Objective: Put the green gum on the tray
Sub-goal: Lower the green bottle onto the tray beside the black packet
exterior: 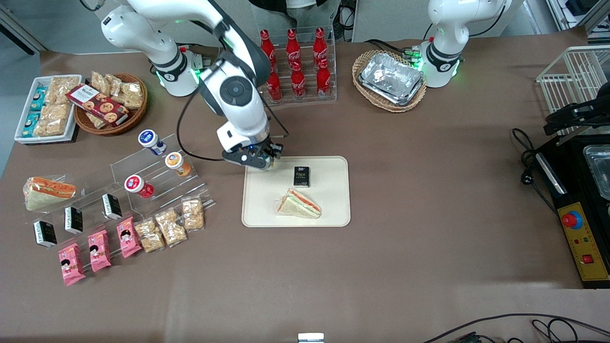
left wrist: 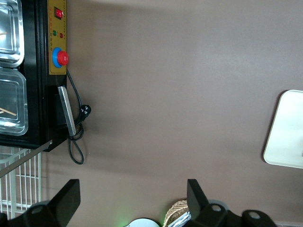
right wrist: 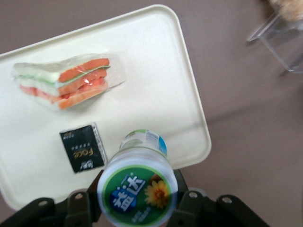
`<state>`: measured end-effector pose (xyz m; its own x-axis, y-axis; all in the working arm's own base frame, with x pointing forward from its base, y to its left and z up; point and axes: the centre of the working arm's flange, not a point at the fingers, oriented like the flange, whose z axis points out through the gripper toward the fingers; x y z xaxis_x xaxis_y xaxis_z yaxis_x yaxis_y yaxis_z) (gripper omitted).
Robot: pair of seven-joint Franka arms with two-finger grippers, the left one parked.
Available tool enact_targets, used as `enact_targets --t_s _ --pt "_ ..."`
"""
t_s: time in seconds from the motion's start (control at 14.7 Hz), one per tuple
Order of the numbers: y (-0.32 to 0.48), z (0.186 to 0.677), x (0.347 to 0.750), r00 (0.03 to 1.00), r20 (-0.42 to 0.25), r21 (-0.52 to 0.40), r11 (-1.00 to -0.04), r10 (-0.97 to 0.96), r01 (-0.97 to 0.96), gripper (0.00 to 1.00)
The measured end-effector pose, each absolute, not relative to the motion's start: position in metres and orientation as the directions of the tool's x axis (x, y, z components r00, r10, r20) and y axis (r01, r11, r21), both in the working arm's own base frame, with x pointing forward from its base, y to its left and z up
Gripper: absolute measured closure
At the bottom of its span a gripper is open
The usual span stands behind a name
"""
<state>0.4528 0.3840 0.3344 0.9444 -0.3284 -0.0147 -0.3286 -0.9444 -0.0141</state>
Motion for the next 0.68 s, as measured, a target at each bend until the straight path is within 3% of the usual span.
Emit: enact_targets --t_s 0.27,0.68 --pt "0.369 0.272 0.443 0.938 -0.001 -0.016 -0.938 -0.347 -0.347 0.41" --pt "0.362 0.227 0.444 0.933 0.000 0.005 -0.933 -0.360 -0.360 0.41"
